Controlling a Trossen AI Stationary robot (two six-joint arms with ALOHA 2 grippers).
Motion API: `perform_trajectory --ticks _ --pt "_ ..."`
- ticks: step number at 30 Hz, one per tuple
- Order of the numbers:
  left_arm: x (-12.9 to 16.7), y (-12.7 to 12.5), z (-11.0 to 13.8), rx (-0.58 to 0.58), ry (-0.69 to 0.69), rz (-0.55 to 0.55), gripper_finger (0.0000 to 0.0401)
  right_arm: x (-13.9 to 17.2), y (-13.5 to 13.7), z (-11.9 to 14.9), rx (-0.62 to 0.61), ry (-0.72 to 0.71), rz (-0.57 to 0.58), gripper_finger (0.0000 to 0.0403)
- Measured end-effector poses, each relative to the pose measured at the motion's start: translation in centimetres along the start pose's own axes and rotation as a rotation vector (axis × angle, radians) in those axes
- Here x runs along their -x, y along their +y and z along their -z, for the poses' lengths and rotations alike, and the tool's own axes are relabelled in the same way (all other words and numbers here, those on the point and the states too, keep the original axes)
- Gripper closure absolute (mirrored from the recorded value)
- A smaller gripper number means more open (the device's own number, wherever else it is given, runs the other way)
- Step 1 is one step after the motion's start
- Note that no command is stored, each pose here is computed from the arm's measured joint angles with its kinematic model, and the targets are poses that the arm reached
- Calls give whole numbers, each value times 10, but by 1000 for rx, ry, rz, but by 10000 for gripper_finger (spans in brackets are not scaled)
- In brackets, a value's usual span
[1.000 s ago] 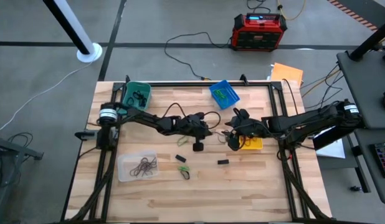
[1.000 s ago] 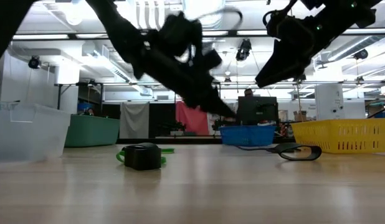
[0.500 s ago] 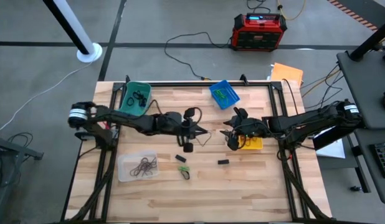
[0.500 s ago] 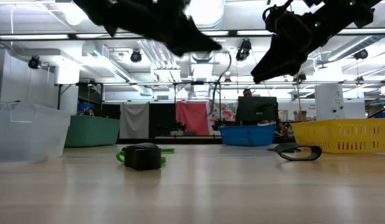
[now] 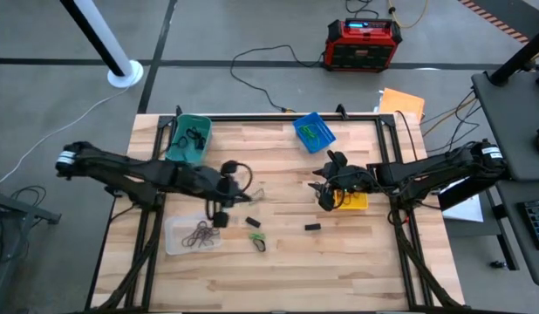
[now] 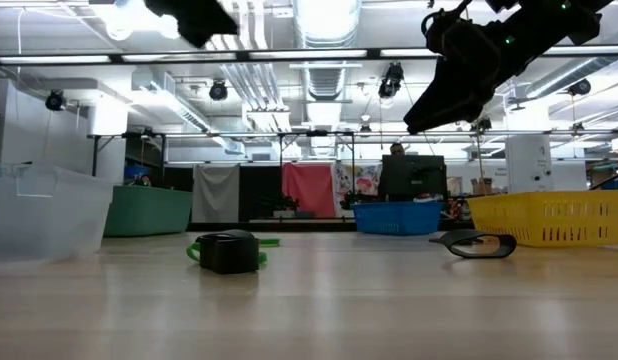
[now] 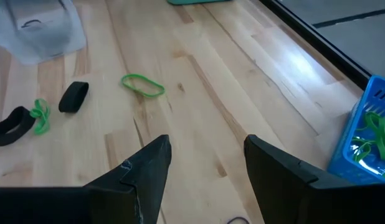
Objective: Sort rubber bands into baskets
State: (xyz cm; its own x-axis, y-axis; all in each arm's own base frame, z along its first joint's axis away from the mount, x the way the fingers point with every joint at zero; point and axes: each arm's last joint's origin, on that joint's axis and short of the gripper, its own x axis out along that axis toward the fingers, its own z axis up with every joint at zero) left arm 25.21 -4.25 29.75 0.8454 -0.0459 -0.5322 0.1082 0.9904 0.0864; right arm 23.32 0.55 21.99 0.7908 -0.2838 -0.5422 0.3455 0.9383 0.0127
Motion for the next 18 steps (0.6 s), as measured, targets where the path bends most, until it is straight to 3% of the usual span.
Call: perform_trajectory --ticks 9,14,18 --pt "63 -17 20 338 148 57 401 0 0 0 11 -5 -1 204" --pt "78 -22 43 532 387 8 401 0 0 0 11 -5 -1 204" --pt "80 -29 54 602 545 14 401 0 0 -1 12 -6 -1 204"
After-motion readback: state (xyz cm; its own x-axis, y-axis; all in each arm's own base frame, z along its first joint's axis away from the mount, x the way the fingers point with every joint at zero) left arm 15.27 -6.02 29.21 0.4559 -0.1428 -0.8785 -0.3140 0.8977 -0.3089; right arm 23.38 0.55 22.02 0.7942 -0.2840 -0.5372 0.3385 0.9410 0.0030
